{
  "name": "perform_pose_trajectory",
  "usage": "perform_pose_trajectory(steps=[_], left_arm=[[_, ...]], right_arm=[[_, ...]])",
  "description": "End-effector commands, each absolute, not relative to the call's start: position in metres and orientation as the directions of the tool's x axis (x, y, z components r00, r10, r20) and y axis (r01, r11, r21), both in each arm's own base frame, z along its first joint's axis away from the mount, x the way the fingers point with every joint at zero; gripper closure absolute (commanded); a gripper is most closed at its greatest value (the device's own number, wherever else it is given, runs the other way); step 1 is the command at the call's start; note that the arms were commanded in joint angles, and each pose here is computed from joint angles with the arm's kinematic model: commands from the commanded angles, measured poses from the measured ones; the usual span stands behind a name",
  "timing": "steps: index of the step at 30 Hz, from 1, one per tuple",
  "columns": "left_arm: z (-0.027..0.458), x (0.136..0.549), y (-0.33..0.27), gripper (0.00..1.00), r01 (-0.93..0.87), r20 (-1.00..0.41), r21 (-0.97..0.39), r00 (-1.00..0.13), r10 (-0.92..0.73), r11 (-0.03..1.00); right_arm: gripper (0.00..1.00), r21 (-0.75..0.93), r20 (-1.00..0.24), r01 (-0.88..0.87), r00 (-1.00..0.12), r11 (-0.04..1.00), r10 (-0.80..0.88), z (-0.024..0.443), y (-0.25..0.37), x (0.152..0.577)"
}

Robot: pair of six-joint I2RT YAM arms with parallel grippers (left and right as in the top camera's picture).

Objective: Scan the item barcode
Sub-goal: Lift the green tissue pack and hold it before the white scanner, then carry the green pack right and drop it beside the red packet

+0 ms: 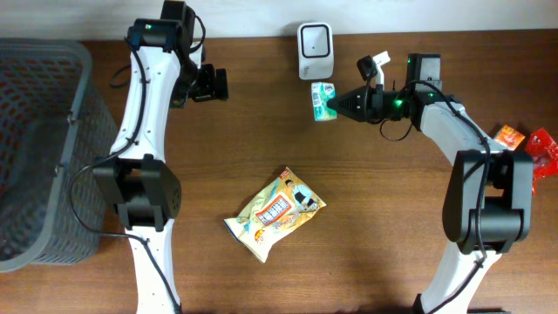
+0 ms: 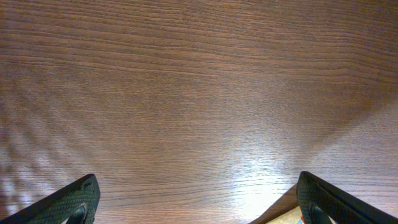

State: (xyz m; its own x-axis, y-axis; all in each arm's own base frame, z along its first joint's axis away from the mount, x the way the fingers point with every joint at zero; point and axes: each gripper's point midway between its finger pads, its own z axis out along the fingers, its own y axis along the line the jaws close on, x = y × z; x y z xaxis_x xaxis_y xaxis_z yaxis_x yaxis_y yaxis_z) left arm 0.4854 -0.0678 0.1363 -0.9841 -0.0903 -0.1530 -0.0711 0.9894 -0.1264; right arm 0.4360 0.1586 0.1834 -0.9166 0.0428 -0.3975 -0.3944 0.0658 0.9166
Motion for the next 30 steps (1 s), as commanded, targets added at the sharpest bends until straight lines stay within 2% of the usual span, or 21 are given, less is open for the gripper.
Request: perform_pose_trajectory(steps=[1, 3, 5, 7, 8, 12, 13, 15, 18, 23, 26, 30], left_arm=[[0.145, 0.486, -0.066, 0.01, -0.062, -0.177, -0.121, -0.981, -0.083, 0.991], [0.145, 0.486, -0.066, 0.01, -0.063, -0.177, -0.121, -0.981, -0.084, 0.991], [0.145, 0.486, -0.066, 0.01, -0.063, -0.177, -0.121, -0.981, -0.084, 0.991], [0.145, 0.486, -0.066, 0.01, -0.062, -0.178, -0.121, -0.981, -0.084, 0.991], [0.145, 0.486, -0.066, 0.01, -0.062, -0.178, -0.121, -0.981, -0.083, 0.991], [0.145, 0.486, -0.066, 0.01, -0.062, -0.178, -0.121, -0.981, -0.084, 0.991], [0.145, 0.486, -0.066, 0.01, -0.062, -0.177, -0.122, -0.981, -0.083, 0.991], [0.145, 0.486, -0.066, 0.01, -0.062, -0.178, -0.122, -0.981, -0.083, 0.991], [0.145, 0.486, -0.066, 0.01, -0.063, -0.177, -0.121, -0.981, -0.084, 0.991], [0.145, 0.486, -0.066, 0.01, -0.062, -0.178, -0.121, -0.981, -0.084, 0.991], [0.145, 0.486, -0.066, 0.01, -0.062, -0.177, -0.121, -0.981, -0.083, 0.991], [0.145, 0.486, -0.066, 0.01, -0.061, -0.177, -0.121, -0.981, -0.082, 0.991]], right_arm=[[0.96, 0.944, -0.29, -0.268, -0.951, 0.191, 0.103, 0.164, 0.157, 0.454], [0.96, 0.923, -0.292, -0.237, -0.945, 0.302, 0.15, 0.147, 0.151, 0.466], [0.96, 0.908, -0.287, -0.208, -0.941, 0.365, 0.178, 0.137, 0.147, 0.473], [0.96, 0.845, -0.239, -0.083, -0.942, 0.528, 0.234, 0.104, 0.138, 0.478], [0.96, 0.766, -0.222, -0.005, -0.94, 0.643, 0.257, 0.08, 0.13, 0.476], [0.96, 0.491, -0.254, 0.091, -0.937, 0.867, 0.242, 0.037, 0.116, 0.468], [0.96, 0.371, -0.276, 0.118, -0.933, 0.921, 0.231, 0.028, 0.109, 0.465], [0.96, 0.203, -0.32, 0.147, -0.924, 0.968, 0.208, 0.026, 0.096, 0.465], [0.96, 0.025, -0.403, 0.183, -0.898, 0.983, 0.178, 0.046, 0.079, 0.477], [0.96, -0.07, -0.573, 0.165, -0.814, 0.984, 0.095, 0.106, 0.071, 0.522], [0.96, -0.106, -0.67, 0.085, -0.743, 0.991, -0.008, 0.128, 0.078, 0.549], [0.96, -0.252, -0.75, 0.057, -0.643, 0.966, -0.157, 0.154, 0.092, 0.568]])
